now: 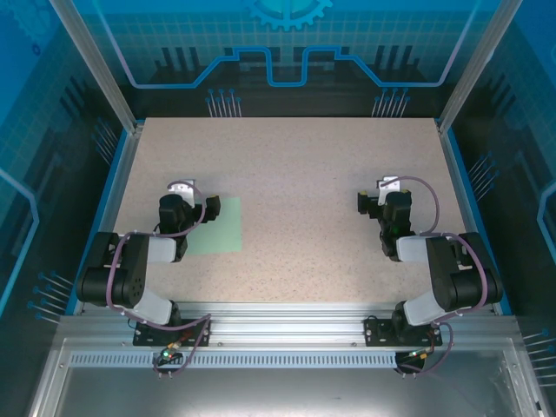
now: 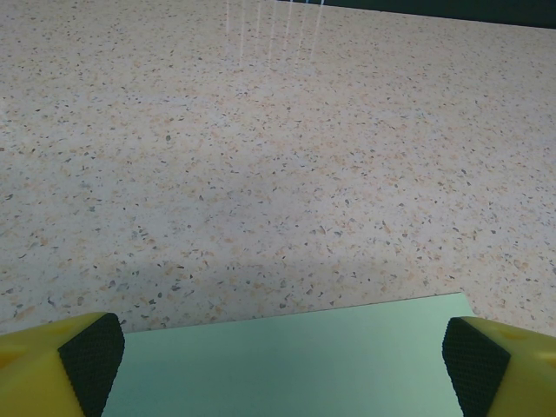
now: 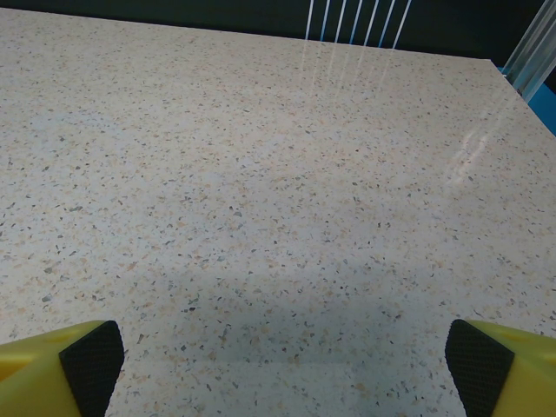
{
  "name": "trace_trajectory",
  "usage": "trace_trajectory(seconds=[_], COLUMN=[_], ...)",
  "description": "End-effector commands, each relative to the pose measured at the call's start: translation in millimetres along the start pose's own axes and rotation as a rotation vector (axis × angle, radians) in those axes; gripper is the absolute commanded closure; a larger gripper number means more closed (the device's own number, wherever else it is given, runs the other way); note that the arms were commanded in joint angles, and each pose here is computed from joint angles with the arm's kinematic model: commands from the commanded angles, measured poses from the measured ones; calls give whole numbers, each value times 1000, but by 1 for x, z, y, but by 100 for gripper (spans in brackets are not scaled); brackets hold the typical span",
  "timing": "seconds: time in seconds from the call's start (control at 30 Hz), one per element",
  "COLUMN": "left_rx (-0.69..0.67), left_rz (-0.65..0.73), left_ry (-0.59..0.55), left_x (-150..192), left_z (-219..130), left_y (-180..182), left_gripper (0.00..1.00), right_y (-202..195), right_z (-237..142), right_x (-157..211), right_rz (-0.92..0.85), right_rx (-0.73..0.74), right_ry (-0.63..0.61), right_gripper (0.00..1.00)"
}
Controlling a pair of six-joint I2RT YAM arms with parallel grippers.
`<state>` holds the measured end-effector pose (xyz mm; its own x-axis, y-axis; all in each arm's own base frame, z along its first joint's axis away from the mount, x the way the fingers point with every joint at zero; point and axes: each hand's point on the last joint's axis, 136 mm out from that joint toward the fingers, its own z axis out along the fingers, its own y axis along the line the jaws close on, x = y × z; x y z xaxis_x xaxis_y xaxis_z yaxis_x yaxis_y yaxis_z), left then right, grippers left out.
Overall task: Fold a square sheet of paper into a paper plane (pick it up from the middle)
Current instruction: Move the square sheet of paper to the center of the table.
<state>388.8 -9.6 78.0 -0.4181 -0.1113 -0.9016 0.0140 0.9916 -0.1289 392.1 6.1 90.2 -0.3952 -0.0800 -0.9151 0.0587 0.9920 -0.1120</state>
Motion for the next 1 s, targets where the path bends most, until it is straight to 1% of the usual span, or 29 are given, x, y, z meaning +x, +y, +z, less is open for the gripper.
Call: trace_trajectory(seconds=[0.0,0.07,0.13,0.17,0.2,0.23,0.3,0.37,0.4,0.47,0.5,0.53,0.67,0.73,0.77,0.83,0.9,0.97], left_rx=[24,18,-24,-61,-92,-116,-138,-116,-133,-209,-174,-113,104,129,132,90,7,-66], left_rz=[23,22,-13,-56,-116,-163,-244,-297,-362,-506,-517,-517,-562,-536,-506,-450,-429,-422], left_ry=[-44,-67,-76,-64,-56,-37,-5,34,53,116,152,191,358,431,478,573,655,704], left_x=[-16,-23,-34,-40,-49,-52,-64,-71,-72,-60,-57,-54,-36,-22,-13,10,33,50], left_z=[0,-7,-20,-27,-36,-43,-57,-68,-73,-83,-82,-80,-68,-62,-60,-55,-51,-50], left_y=[-3,-3,2,9,15,18,19,12,13,21,14,3,-41,-56,-64,-73,-68,-61], left_gripper=[2,1,2,1,1,2,2,2,2,2,1,1,2,1,1,2,1,2], right_y=[5,21,16,17,20,20,15,22,26,38,44,48,94,107,111,122,131,138], right_z=[-2,-2,-5,-9,-12,-15,-20,-26,-32,-43,-49,-53,-74,-82,-84,-90,-93,-96], right_x=[-8,-10,-14,-18,-20,-26,-32,-35,-36,-39,-35,-45,-43,-39,-37,-33,-29,-25], right_rz=[10,-41,-30,-38,-55,-48,27,54,90,156,199,241,338,339,336,325,309,277], right_rx=[-37,-120,-97,-96,-103,-103,-89,-132,-152,-219,-242,-266,-519,-569,-578,-616,-624,-623], right_ry=[-31,-17,-38,-45,-17,27,173,271,318,390,443,458,550,575,585,605,628,631], right_gripper=[0,1,1,1,0,1,1,0,1,1,0,1,1,1,1,1,1,1])
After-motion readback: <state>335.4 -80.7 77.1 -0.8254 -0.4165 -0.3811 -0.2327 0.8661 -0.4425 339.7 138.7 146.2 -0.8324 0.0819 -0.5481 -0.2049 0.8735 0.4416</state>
